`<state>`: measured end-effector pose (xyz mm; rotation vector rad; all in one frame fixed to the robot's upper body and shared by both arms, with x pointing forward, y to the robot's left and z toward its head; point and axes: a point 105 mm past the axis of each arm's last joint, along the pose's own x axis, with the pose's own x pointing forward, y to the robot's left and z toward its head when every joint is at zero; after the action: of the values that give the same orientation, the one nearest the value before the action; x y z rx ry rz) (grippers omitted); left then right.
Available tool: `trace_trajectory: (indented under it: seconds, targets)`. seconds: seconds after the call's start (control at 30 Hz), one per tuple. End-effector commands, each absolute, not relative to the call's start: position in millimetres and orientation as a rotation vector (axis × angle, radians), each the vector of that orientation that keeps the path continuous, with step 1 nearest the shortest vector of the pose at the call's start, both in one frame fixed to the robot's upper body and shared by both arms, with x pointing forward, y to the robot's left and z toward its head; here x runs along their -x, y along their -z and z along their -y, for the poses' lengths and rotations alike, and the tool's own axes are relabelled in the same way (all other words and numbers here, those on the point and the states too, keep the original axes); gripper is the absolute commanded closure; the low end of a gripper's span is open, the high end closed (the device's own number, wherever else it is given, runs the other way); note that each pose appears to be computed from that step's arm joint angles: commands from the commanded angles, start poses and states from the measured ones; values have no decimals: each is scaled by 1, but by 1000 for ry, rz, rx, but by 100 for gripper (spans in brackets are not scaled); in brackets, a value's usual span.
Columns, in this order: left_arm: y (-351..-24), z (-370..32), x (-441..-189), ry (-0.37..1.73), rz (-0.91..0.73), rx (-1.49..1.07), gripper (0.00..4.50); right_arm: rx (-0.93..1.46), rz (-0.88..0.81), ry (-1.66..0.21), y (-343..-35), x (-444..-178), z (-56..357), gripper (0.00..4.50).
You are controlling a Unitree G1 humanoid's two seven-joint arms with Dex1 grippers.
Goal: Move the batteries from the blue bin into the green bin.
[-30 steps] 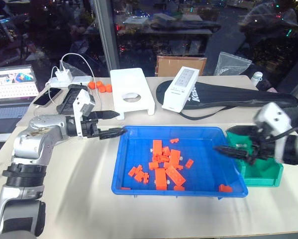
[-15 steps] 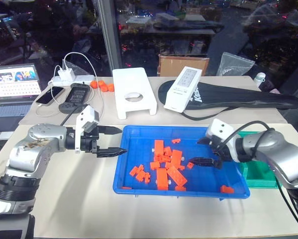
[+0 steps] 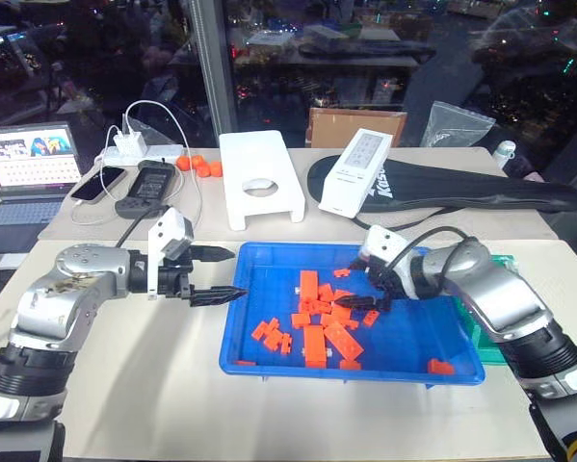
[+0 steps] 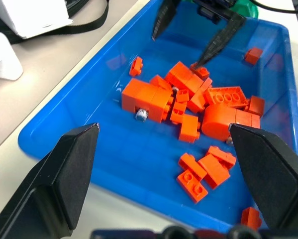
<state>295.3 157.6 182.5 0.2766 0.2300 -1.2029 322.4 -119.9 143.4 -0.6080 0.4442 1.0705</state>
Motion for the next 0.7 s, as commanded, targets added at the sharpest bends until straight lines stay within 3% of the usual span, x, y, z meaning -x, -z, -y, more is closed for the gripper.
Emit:
trace_trajectory:
  seconds: [0.03,0.5,0.7]
  targets:
    - [-193,-160,-293,1192,-192,-312,0,677,-463,-1221,-150,-293,116,2]
    - [-191,-158,-299,1176,-176,-352,0,656,-642,-1185,-127,-273,125,2]
    - [-189,-160,-297,1179,-187,-358,0,562,-714,-1213,-122,-252,117,2]
